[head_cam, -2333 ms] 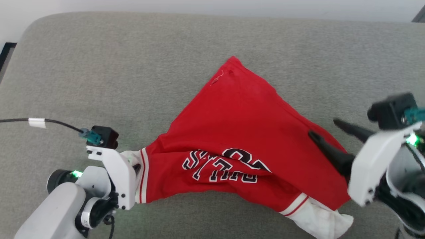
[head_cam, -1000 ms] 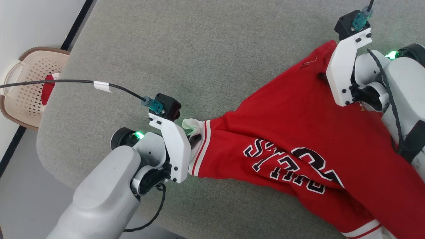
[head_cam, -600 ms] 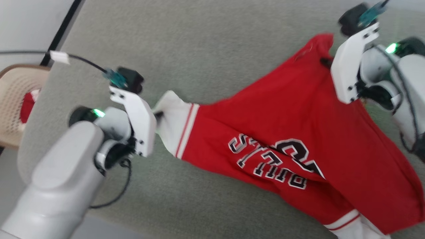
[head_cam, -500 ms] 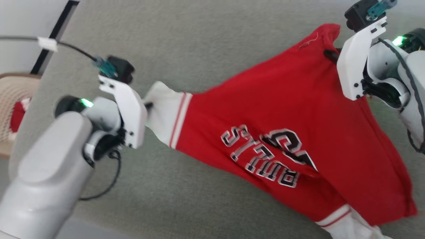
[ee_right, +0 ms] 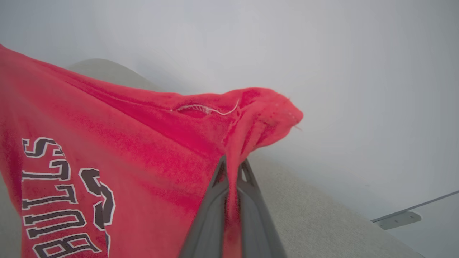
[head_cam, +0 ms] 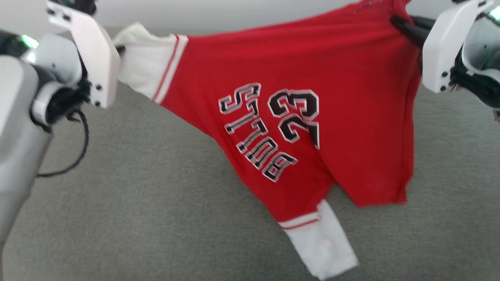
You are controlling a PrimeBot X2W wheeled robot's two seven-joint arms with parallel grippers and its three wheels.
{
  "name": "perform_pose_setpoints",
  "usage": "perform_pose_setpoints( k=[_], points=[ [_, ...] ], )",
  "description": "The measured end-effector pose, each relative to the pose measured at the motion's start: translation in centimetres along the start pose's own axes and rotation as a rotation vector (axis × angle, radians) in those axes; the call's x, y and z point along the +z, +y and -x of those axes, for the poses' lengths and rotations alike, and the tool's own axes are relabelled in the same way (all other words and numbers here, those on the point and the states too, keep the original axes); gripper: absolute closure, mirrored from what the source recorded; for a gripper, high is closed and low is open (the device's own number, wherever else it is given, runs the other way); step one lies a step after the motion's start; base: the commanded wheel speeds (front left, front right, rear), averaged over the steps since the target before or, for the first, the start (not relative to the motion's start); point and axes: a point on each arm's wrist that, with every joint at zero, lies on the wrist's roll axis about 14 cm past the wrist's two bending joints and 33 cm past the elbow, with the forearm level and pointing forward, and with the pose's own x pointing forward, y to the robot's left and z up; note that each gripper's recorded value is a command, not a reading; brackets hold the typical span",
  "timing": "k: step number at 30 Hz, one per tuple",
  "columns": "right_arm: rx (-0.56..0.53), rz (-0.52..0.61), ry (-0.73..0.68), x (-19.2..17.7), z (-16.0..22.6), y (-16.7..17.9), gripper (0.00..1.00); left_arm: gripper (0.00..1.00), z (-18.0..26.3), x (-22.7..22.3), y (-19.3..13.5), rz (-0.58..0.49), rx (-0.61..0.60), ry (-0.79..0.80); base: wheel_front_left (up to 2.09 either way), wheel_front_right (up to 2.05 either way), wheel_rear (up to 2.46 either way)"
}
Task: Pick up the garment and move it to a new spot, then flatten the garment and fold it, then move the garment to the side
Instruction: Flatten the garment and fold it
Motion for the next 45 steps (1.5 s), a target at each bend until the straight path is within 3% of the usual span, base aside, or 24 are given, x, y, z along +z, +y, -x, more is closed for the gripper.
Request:
perform_pose_setpoints(
  k=[8, 14, 21, 27, 29, 34, 35, 38, 45],
  points=[
    [-0.095, -0.009, -0.118, 4.1, 4.3, -2.6, 1.00, 1.00, 0.9, 7.1, -0.8, -0.077, -0.001, -0.150, 0.00, 0.00, 0.00],
    [-0.189, -0.023, -0.222, 6.1, 3.3, -5.5, 1.00, 1.00, -0.8, 11.6, -1.1, -0.092, 0.018, -0.279, 0.00, 0.00, 0.00],
    [-0.298, 0.012, -0.404, 8.9, 1.8, -8.4, 1.00, 1.00, -1.3, 18.3, -0.2, -0.140, 0.105, -0.540, 0.00, 0.00, 0.00],
    [-0.376, 0.118, -0.640, 12.5, 1.8, -9.7, 1.00, 1.00, 1.6, 25.0, 0.2, -0.213, 0.195, -0.910, 0.00, 0.00, 0.00],
    [-0.381, 0.128, -0.651, 12.6, 1.4, -9.5, 1.00, 1.00, 2.4, 25.7, 0.1, -0.219, 0.192, -0.976, 0.00, 0.00, 0.00],
    [-0.334, 0.119, -0.546, 8.8, -1.7, -7.5, 1.00, 1.00, 0.1, 22.6, 0.0, -0.234, 0.144, -0.887, 0.00, 0.00, 0.00],
    [-0.300, 0.101, -0.444, 5.5, -3.3, -6.2, 1.00, 1.00, -1.8, 19.9, 0.0, -0.228, 0.127, -0.789, 0.00, 0.00, 0.00],
    [-0.242, 0.048, -0.288, 0.4, -5.1, -4.0, 1.00, 1.00, -4.8, 14.3, 0.0, -0.184, 0.096, -0.603, 0.00, 0.00, 0.00],
    [-0.129, -0.113, -0.038, -7.8, -5.4, 0.0, 1.00, 1.00, -8.2, 1.0, -1.7, -0.065, 0.007, -0.171, 0.00, 0.00, 0.00]
  ],
)
